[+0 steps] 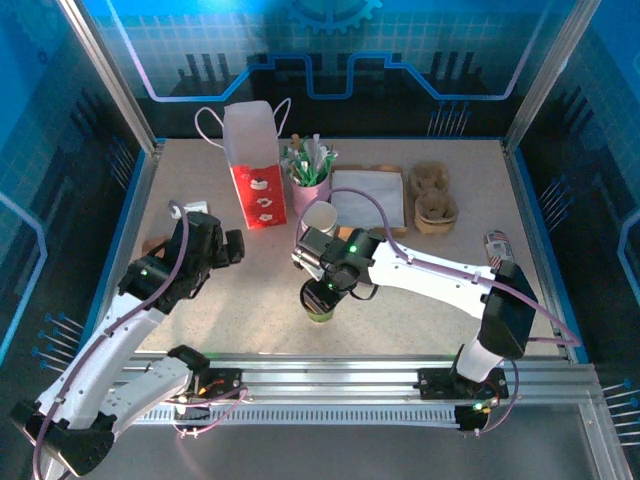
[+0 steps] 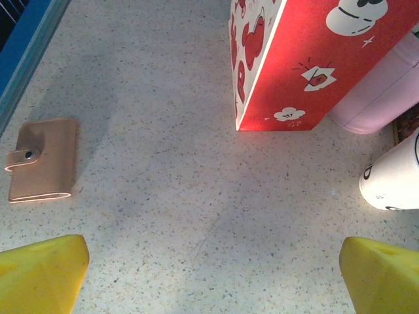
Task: Pack the takeout coffee
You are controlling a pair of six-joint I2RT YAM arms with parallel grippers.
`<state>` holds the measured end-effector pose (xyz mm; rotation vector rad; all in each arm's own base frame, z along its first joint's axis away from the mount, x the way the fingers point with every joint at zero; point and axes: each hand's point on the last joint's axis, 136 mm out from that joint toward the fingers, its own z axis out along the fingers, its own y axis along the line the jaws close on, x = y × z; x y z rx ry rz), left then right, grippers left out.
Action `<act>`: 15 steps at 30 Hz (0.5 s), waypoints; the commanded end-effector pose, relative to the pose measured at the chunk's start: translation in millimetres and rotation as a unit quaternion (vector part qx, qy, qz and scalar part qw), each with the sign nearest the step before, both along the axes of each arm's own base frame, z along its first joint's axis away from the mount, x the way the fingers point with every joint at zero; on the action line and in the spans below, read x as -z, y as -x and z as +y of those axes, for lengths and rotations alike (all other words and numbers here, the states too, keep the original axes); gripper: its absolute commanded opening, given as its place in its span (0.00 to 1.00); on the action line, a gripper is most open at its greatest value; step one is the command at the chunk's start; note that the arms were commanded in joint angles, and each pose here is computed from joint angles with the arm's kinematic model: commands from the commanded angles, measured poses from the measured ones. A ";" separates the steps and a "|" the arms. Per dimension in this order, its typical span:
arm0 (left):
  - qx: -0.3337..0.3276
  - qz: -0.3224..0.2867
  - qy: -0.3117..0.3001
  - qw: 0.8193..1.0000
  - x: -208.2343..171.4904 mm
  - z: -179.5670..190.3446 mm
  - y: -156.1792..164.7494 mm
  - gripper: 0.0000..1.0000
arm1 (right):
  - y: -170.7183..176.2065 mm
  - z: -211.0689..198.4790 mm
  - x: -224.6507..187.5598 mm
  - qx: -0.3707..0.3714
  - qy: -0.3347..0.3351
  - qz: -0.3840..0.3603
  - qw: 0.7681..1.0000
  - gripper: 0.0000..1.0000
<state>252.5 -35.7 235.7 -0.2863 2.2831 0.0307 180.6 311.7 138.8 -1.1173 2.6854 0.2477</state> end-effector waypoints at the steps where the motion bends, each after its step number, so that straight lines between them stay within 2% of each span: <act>1: 0.021 0.019 0.003 1.000 11.6 -6.5 -0.8 0.99 | 2.9 -9.8 10.0 0.004 0.045 0.003 0.999 0.39; 9: 0.069 0.093 0.063 0.991 30.8 -39.8 1.7 0.98 | 5.2 -12.2 23.5 0.001 0.062 0.015 0.998 0.39; 15: 0.109 0.170 0.135 0.970 46.5 -73.8 13.5 0.96 | 9.0 -13.6 33.0 -0.007 0.068 0.025 0.997 0.40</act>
